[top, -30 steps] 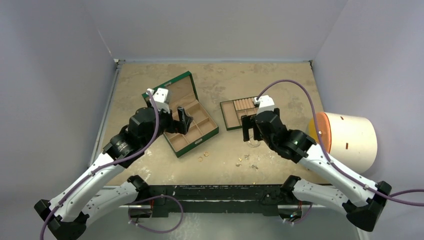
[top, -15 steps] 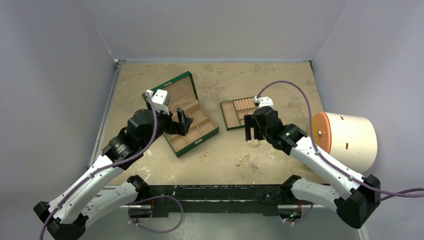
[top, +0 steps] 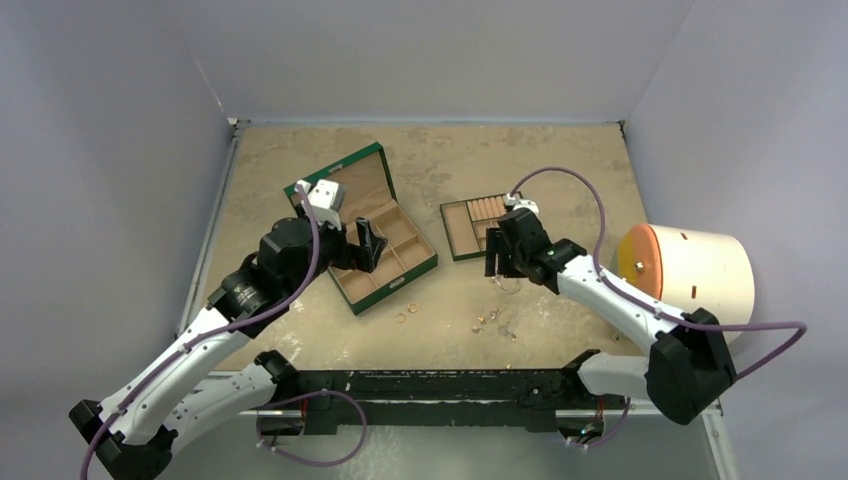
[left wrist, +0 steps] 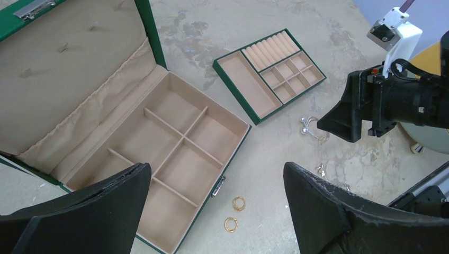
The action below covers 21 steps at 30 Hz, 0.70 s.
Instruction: Organize the mixed jewelry
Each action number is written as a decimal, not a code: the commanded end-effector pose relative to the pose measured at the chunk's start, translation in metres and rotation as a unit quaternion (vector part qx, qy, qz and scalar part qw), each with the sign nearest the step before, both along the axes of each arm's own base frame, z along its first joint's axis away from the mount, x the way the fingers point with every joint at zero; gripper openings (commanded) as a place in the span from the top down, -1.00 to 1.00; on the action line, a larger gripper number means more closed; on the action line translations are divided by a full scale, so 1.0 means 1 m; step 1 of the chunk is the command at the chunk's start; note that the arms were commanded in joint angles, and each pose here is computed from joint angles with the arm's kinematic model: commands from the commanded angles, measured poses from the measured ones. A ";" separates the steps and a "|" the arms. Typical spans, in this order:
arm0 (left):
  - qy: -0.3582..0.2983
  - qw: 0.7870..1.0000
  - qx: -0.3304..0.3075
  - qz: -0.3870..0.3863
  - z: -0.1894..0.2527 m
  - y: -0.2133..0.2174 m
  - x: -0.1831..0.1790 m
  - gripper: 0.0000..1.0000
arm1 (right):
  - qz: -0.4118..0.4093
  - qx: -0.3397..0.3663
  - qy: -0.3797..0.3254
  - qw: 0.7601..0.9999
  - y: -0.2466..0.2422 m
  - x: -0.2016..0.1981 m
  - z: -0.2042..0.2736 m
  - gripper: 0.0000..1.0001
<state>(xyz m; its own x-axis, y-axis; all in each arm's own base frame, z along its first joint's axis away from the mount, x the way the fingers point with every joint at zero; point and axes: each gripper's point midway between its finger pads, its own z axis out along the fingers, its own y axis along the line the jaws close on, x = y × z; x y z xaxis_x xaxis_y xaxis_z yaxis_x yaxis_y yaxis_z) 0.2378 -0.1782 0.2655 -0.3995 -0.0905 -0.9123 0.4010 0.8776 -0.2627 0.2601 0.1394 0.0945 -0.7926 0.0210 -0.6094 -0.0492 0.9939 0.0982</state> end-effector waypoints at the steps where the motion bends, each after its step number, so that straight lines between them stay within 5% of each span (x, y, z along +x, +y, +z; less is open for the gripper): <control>1: -0.015 1.000 0.002 0.001 0.005 -0.001 0.004 -0.91 | -0.037 0.031 -0.001 0.999 0.006 0.009 -0.007 -0.38; 21: -0.014 1.000 0.002 -0.006 0.005 -0.002 0.002 -0.91 | -0.094 0.036 0.042 0.994 0.012 0.017 -0.055 -0.09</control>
